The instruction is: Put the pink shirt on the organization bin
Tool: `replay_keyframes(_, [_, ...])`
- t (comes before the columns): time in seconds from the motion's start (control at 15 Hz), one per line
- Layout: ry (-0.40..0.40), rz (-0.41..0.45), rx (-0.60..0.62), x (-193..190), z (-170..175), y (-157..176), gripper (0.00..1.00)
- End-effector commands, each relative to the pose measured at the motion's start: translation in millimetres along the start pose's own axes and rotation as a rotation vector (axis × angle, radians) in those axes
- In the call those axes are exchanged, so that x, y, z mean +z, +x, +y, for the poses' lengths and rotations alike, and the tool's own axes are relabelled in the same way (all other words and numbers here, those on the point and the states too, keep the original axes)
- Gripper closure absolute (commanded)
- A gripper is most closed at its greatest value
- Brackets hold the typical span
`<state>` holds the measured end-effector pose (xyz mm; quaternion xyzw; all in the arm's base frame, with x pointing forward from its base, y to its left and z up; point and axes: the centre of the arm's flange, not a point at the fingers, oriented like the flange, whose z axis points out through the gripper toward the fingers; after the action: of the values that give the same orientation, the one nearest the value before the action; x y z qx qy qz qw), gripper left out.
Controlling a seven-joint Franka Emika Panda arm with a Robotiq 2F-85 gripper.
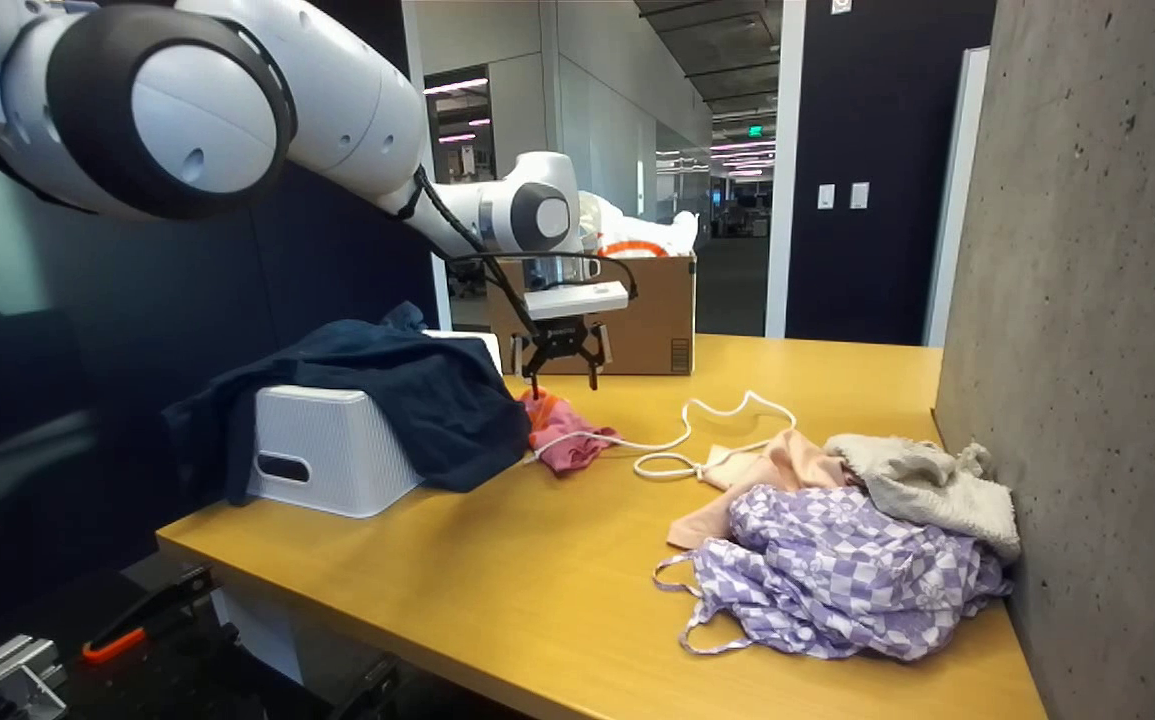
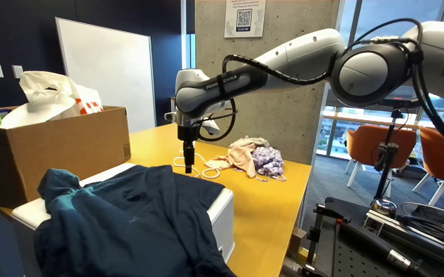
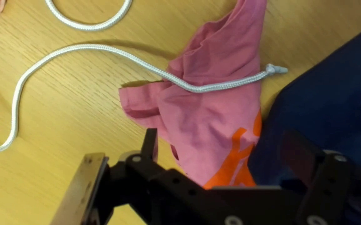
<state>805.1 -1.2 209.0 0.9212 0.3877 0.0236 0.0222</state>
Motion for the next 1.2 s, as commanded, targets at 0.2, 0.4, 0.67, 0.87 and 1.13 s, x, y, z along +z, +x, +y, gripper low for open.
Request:
replay_keyframes(0.2, [0.055, -0.021, -0.069, 38.1, 40.2, 32.2, 0.00])
replay_keyframes(0.4, [0.060, -0.029, -0.089, 60.1, 38.8, 34.0, 0.00])
replay_keyframes(0.67, [0.064, -0.032, -0.095, 81.2, 40.5, 31.6, 0.00])
replay_keyframes(0.87, [0.062, -0.035, -0.103, 91.4, 40.8, 29.4, 0.25])
replay_keyframes(1.13, [0.058, -0.037, -0.103, 89.2, 40.3, 27.3, 0.49])
